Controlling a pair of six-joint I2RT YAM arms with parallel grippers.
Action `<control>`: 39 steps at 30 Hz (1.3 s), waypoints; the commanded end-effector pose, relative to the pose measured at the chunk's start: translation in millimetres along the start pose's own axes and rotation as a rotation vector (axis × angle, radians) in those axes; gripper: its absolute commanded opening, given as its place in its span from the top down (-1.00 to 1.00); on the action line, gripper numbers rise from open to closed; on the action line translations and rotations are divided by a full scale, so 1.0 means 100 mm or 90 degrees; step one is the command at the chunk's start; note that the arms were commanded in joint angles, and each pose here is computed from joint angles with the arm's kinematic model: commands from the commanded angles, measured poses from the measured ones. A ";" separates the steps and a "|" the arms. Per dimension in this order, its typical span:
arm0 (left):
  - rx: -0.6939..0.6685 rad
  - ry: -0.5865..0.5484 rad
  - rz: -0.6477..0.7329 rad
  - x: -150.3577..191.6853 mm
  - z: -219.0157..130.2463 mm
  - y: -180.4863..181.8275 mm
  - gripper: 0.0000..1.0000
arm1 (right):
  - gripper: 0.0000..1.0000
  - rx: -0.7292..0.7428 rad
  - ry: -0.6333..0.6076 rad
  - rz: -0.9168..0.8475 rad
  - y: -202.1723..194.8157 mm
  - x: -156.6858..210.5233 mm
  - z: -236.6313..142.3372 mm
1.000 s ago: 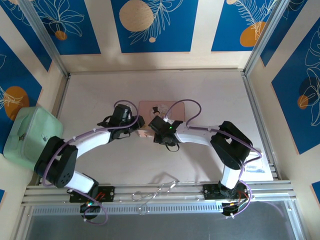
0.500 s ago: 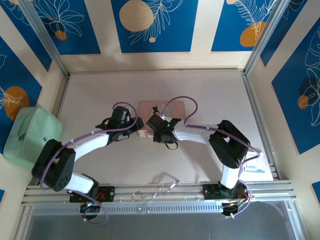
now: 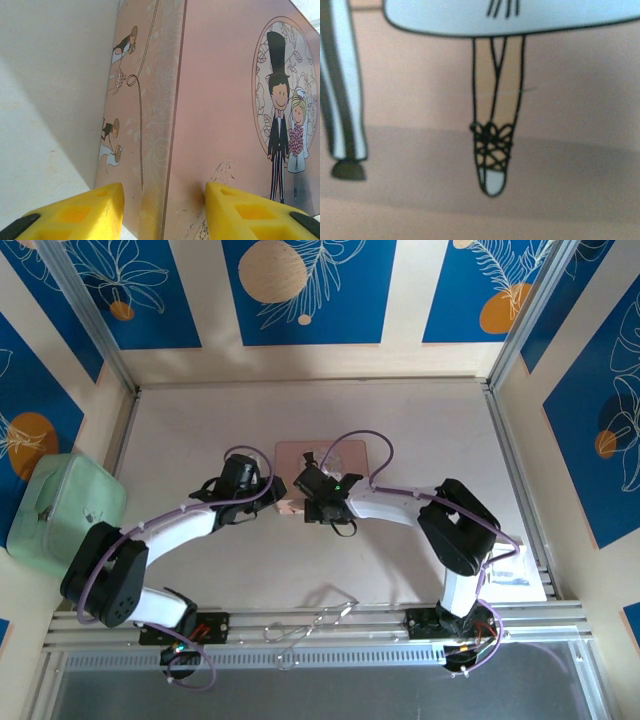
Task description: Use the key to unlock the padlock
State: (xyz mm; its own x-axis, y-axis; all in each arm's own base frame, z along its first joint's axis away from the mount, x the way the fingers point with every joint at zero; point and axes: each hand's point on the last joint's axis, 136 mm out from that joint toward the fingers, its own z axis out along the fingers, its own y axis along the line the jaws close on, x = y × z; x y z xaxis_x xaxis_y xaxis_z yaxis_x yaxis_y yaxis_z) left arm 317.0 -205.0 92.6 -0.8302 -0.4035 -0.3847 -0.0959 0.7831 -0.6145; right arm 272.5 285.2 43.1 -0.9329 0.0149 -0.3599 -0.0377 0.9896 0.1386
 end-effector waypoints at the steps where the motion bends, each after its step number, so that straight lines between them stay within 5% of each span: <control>1: -0.021 0.037 -0.017 0.18 -0.04 0.13 0.08 | -0.23 -0.019 -0.011 -0.008 -0.01 0.04 -0.19; 7: -0.022 0.039 -0.024 0.21 -0.04 0.16 0.08 | -0.21 -0.038 -0.015 -0.040 0.07 0.09 -0.23; 16: -0.021 0.040 -0.019 0.20 -0.07 0.14 0.07 | -0.22 -0.088 0.040 -0.236 0.16 0.05 -0.19; 33: -0.017 0.045 -0.029 0.27 -0.06 0.20 0.06 | -0.17 -0.097 0.058 -0.230 0.01 0.08 -0.05; 39: -0.002 0.034 -0.011 0.15 -0.05 0.06 -0.07 | -0.18 -0.105 -0.026 -0.183 -0.01 0.11 -0.23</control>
State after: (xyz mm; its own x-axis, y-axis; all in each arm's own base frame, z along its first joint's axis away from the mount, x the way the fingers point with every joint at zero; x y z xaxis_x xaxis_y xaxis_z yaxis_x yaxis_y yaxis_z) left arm 306.1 -201.5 90.1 -0.8321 -0.4238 -0.3577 -0.1178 0.7654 -0.6327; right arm 255.5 278.6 38.4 -0.8785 -0.3235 -0.3516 -0.3902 0.9105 0.1370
